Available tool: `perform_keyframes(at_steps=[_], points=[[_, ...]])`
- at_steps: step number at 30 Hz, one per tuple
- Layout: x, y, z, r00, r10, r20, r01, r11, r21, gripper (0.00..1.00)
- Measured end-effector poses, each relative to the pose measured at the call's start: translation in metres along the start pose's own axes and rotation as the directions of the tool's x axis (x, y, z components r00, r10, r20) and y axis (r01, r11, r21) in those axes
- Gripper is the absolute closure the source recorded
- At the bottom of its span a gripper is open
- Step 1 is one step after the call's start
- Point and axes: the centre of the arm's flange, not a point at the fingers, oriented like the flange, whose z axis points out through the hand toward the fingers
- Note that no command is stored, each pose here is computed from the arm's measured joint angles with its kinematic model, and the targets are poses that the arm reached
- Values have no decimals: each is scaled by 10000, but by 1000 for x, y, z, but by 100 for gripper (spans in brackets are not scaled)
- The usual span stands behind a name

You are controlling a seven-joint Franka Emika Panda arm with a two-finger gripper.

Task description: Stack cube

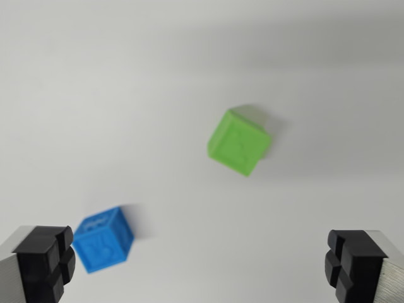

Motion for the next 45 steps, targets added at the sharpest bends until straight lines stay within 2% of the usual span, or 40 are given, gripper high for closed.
perform_keyframes(at_steps=[12, 23, 36, 45], points=[[0, 0, 0, 10000, 0, 1, 0, 10000, -1, 0], [-3, 1, 6, 10000, -42, 27, 42, 10000, -28, 0], [-17, 3, 21, 9996, -265, 44, 265, 9996, -23, 0], [-30, 5, 35, 9988, -496, 48, 496, 9988, -5, 0]])
